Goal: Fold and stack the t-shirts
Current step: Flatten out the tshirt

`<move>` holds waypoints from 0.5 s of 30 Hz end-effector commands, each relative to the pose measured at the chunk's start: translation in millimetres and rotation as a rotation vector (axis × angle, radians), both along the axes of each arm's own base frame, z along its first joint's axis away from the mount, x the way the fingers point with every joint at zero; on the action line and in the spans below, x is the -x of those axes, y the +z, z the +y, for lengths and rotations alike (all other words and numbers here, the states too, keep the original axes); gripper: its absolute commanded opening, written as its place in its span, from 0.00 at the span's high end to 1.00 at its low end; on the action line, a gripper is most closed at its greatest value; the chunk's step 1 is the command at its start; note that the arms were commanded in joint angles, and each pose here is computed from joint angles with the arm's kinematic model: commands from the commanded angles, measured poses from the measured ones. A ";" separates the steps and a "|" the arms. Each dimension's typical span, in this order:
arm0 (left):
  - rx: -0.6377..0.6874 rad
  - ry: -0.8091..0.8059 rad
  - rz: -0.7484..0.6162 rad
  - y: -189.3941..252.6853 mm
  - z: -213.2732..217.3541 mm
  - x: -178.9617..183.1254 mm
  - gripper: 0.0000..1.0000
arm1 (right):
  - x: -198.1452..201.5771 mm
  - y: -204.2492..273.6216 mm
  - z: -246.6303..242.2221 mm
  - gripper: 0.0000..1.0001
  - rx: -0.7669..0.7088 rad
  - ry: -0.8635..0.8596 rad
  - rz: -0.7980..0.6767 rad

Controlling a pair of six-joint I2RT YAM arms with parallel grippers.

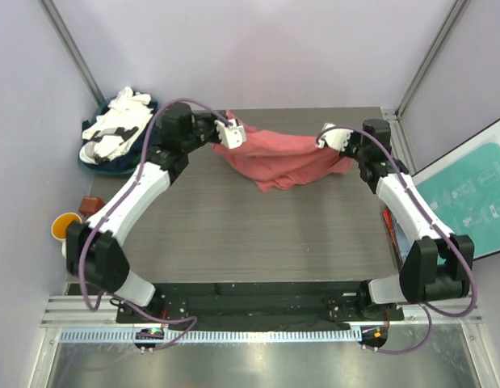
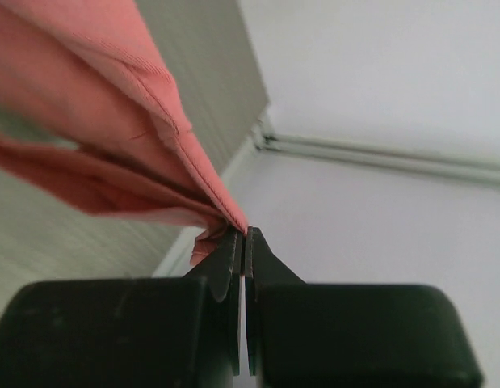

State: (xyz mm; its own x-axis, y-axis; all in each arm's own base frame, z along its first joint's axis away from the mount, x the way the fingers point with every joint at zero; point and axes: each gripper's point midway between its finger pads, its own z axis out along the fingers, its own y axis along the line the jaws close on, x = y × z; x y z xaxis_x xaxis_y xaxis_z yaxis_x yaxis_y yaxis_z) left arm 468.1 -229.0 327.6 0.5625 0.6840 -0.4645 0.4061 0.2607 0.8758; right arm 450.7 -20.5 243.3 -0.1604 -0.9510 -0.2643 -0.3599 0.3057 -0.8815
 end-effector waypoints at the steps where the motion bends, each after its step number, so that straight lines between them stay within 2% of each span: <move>1: -0.207 -0.095 0.339 -69.5 30.6 75.8 1.00 | 54.5 -3.7 56.4 0.99 -0.095 0.327 0.208; 2: -0.238 -0.104 0.380 -76.0 37.1 88.4 1.00 | 77.8 -17.1 60.9 0.99 -0.073 0.382 0.309; 3: -0.279 -0.115 0.448 -84.4 49.9 109.5 1.00 | 85.2 -11.3 65.5 0.99 -0.072 0.418 0.328; 5: -0.311 -0.124 0.479 -84.2 60.3 125.1 1.00 | 106.0 -13.5 75.4 0.99 -0.104 0.471 0.405; 10: -0.261 -0.058 0.553 -69.6 83.9 140.4 1.00 | 109.9 27.9 83.7 0.99 -0.169 0.480 0.387; 13: -0.277 -0.042 0.610 -77.2 92.6 147.9 1.00 | 117.8 24.0 93.8 0.99 -0.201 0.495 0.438; 15: -0.334 -0.062 0.647 -91.7 99.2 157.7 1.00 | 123.0 7.4 102.6 0.99 -0.195 0.523 0.482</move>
State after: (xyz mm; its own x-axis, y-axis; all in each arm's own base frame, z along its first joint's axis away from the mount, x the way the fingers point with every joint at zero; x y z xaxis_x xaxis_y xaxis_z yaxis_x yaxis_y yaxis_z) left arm 339.2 -141.2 240.1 0.3096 0.8115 -0.4957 0.8295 0.0244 0.5580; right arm 350.8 61.7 270.0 0.1550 -0.9029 -0.4008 -0.7559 0.1528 -0.6366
